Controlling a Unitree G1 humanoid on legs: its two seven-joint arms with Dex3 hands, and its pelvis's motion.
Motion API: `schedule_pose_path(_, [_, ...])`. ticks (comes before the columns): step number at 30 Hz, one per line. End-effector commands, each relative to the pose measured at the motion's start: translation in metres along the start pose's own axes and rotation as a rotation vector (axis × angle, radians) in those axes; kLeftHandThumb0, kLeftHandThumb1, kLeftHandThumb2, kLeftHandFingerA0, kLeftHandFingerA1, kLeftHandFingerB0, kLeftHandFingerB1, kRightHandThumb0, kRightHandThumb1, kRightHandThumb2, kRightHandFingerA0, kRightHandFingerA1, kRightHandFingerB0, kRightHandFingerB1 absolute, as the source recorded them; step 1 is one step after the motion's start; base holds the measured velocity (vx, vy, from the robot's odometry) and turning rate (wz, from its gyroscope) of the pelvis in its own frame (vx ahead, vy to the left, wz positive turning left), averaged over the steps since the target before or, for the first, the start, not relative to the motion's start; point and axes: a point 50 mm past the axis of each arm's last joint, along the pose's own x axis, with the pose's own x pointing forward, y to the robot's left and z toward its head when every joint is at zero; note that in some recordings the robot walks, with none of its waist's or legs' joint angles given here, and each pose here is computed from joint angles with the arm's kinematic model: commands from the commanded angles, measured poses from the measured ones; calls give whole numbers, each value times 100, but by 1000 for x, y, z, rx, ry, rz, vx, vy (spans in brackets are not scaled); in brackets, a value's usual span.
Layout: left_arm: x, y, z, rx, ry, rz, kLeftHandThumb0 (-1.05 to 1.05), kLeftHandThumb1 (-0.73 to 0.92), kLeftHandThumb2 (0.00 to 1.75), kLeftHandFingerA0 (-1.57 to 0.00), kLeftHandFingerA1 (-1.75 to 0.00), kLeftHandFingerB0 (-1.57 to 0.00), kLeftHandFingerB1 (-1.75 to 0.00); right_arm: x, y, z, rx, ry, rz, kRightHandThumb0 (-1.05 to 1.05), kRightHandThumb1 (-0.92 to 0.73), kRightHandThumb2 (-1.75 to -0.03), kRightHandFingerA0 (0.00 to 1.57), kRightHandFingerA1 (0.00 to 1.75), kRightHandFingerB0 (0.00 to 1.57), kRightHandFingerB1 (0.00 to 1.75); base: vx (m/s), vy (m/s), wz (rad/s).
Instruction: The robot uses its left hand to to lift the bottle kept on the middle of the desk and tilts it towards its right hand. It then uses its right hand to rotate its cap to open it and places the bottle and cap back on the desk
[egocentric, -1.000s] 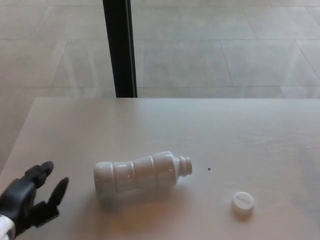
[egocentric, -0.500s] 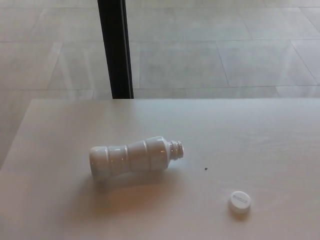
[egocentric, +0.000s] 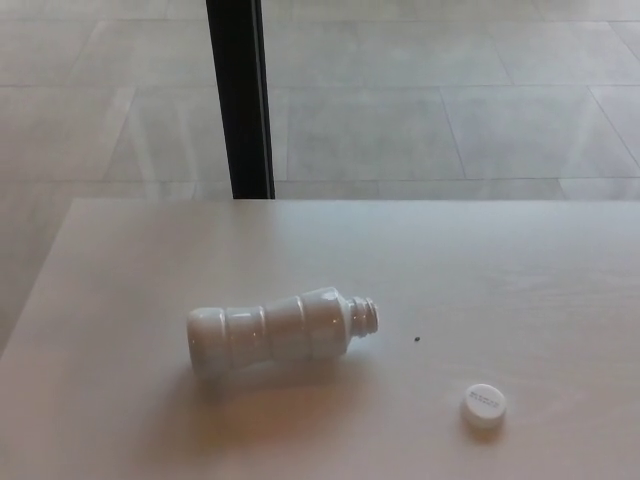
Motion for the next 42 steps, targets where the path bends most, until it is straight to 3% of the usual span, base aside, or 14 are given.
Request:
schedule_pose_path(1, [-25,86,-80,-608,-111,357,-69,92,70,-7,-44,-1,-26,-52,15,-132,1052,514,-556,-47,-72,-75,6,20,9,29,0,0,0])
schedule_pose_path(2, [-28,86,-89,-454,-34,328,-70,76,111,-1,-45,-1,-27,-54,23,-135,1013,543,-526,-42,-74,-64,9,27,11,26,0,0,0])
schedule_pose_path(4, [-37,88,-102,-277,74,321,-37,52,110,0,-51,0,-50,-60,31,-141,1006,556,-479,-28,-63,-109,1,51,0,48,0,0,0])
schedule_pose_path(6, [-38,89,-103,-205,102,313,-76,91,68,-15,-42,-14,-33,-63,31,-142,999,547,-468,-28,-62,-108,2,51,0,48,0,0,0])
schedule_pose_path(7, [-34,86,-99,-141,118,273,-76,91,70,-15,-41,-13,-31,-65,36,-144,967,558,-417,-43,-71,-62,19,34,21,29,0,0,0])
schedule_pose_path(14, [-28,80,-99,-35,129,189,-37,55,112,0,-52,0,-51,-72,59,-150,790,607,-230,-47,-69,-59,40,42,36,33,0,0,0])
schedule_pose_path(15, [-30,81,-100,-8,127,187,-77,92,72,-12,-46,-8,-32,-73,62,-149,709,602,-185,-50,-68,-60,44,41,37,33,0,0,0])
schedule_pose_path(17, [-32,84,-102,-17,123,178,-78,76,107,-3,-50,-3,-39,-74,64,-149,662,591,-136,-48,-67,-60,45,40,36,32,0,0,0])
schedule_pose_path(18, [-32,84,-103,-16,119,183,-37,54,112,-1,-52,0,-51,-74,65,-148,638,584,-120,-49,-67,-60,47,40,35,32,0,0,0])
schedule_pose_path(19, [-31,85,-103,-17,117,193,-79,91,72,-9,-47,-7,-35,-74,66,-148,638,574,-98,-48,-68,-60,44,40,33,32,0,0,0])
schedule_pose_path(20, [-31,87,-103,-30,115,209,-81,75,110,-11,-55,0,-40,-76,67,-150,614,572,-82,-49,-66,-60,47,40,34,32,0,0,0])
schedule_pose_path(33, [-27,86,-100,13,108,190,-82,76,112,-11,-55,0,-34,-77,69,-151,625,582,-77,-49,-67,-60,46,41,33,32,0,0,0])
schedule_pose_path(36, [-25,86,-101,-14,106,200,-80,92,71,-12,-49,-6,-33,-78,68,-149,598,561,-51,-51,-68,-61,63,47,33,32,0,0,0])
schedule_pose_path(42, [-26,88,-104,-8,107,221,-78,92,70,-14,-49,-8,-33,-80,68,-149,591,550,-33,-57,-57,-83,55,57,26,43,0,0,0])
